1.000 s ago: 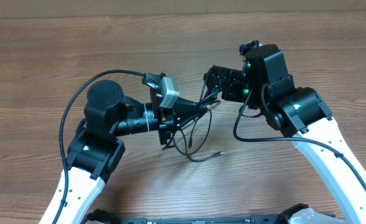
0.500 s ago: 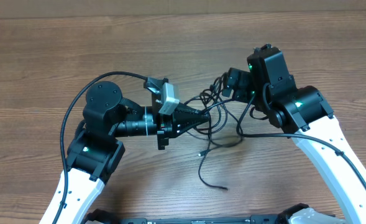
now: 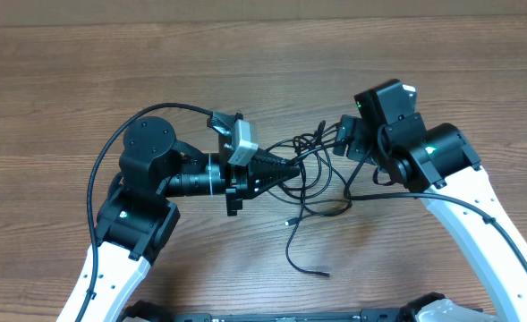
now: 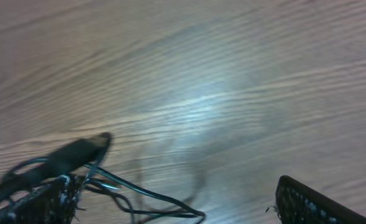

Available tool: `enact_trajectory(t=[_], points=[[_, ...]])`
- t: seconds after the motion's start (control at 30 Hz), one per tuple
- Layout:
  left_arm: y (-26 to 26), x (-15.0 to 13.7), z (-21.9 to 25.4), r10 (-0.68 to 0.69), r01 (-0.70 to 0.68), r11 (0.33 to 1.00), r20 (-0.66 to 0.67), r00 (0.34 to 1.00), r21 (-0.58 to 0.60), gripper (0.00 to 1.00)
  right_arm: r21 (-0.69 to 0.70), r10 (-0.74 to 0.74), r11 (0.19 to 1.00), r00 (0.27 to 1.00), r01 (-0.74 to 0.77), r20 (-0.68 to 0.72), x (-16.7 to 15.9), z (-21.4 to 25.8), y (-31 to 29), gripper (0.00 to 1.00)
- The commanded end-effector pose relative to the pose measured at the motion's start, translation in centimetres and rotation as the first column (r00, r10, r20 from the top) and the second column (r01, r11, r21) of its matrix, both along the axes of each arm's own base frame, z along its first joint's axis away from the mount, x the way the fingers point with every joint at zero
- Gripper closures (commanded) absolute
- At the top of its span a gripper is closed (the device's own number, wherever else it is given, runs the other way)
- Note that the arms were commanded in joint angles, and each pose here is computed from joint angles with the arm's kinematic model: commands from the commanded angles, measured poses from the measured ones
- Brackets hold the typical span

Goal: Untangle cables
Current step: 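Open the right gripper and pull it rightward off the cables, then lower the left gripper and set the cable bundle on the table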

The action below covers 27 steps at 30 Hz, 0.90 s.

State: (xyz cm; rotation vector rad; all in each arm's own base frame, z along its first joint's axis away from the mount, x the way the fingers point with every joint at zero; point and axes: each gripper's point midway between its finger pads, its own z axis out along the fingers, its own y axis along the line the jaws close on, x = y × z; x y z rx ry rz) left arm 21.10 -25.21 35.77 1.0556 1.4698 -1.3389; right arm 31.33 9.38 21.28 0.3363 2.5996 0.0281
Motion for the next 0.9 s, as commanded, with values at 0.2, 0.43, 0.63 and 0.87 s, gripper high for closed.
enact_trajectory(t=[0.2,0.43,0.63,0.87], points=[[1.3,0.6,1.7,0.044,-0.044,0.999,0.016,0.999,-0.023,0.96,-0.04,-0.164,0.986,0.983,0.161,-0.077,-1.6,-0.6,-3.5,0.0],[1.9,1.3,1.7,0.072,-0.072,0.997,-0.007,0.997,-0.025,0.96,-0.003,-0.157,0.988,0.979,0.158,-0.134,-2.6,-1.2,-2.9,0.0],[1.9,1.3,1.7,0.072,-0.072,0.997,-0.016,0.997,-0.026,0.96,0.042,-0.136,0.989,0.981,0.143,-0.141,-2.5,-1.2,-2.1,0.0],[1.9,1.3,3.1,0.072,-0.071,0.995,0.005,0.997,-0.065,0.96,0.139,-0.001,0.99,0.991,0.02,-0.137,-2.0,-1.0,0.4,0.0]])
